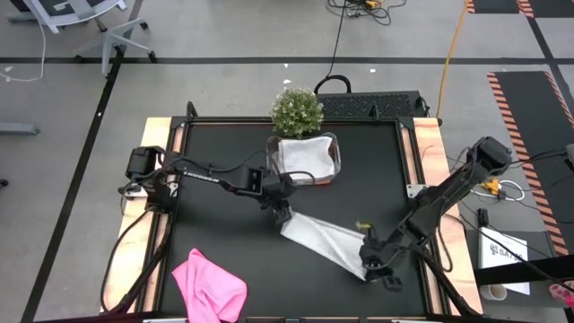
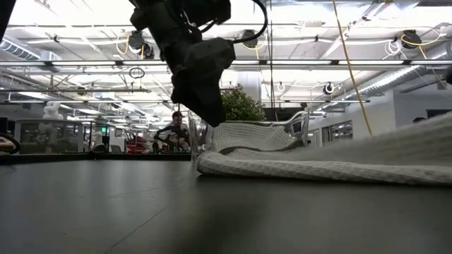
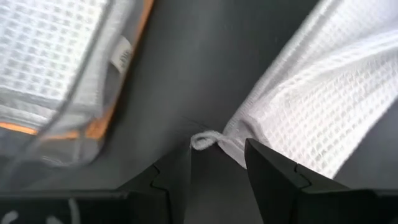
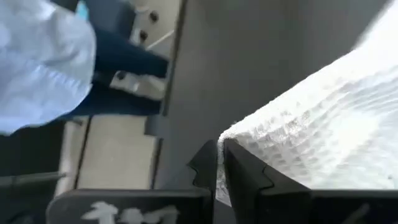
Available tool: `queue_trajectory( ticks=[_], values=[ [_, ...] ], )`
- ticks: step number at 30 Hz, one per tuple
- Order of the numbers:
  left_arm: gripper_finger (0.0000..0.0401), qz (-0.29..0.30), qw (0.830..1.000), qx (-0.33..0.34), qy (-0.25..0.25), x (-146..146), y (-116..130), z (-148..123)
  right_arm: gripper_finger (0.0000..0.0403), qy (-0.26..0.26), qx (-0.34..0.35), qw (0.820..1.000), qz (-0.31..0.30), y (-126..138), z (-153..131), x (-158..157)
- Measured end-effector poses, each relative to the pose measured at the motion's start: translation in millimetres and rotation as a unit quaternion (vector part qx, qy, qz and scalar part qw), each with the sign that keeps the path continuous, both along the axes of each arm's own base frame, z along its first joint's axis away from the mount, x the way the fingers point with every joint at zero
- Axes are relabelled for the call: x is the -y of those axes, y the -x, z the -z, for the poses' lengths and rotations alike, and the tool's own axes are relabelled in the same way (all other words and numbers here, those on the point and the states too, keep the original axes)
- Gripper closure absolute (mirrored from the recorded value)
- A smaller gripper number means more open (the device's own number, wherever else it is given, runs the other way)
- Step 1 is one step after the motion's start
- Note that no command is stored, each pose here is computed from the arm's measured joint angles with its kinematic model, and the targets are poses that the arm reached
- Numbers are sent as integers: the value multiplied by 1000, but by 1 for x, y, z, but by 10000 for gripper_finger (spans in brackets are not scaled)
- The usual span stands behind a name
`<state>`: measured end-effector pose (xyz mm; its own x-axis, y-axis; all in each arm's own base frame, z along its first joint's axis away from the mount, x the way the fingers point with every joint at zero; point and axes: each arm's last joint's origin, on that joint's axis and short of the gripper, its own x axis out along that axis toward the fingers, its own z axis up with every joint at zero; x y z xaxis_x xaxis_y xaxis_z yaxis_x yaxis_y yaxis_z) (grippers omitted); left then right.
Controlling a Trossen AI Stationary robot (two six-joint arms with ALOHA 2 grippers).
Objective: Fold microfiber towels
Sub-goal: Fold the gray microfiber towel on the table
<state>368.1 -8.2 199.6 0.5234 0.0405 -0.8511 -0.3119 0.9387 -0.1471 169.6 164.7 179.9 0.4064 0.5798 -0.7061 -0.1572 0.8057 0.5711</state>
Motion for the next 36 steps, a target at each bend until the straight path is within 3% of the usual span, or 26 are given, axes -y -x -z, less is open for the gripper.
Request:
queue_trajectory(
  ticks=[5,12,18,23,31,36],
  values=[
    [249,-6,1000,5,0,-3,-1,-1,379,41,25,998,32,6,-9,11],
    [249,-6,1000,7,1,-3,-1,-1,384,105,-8,994,27,10,5,15],
    [249,-7,1000,11,1,-3,-2,-1,385,101,-10,995,19,6,12,9],
    [249,-12,1000,16,-9,-4,-3,-2,388,106,-16,994,-31,8,23,-3],
    [249,107,993,28,-35,2,-5,-3,397,110,-43,993,-25,11,33,-10],
    [249,125,991,36,-40,9,-8,-1,397,107,-48,993,-17,11,33,-10]
  ],
)
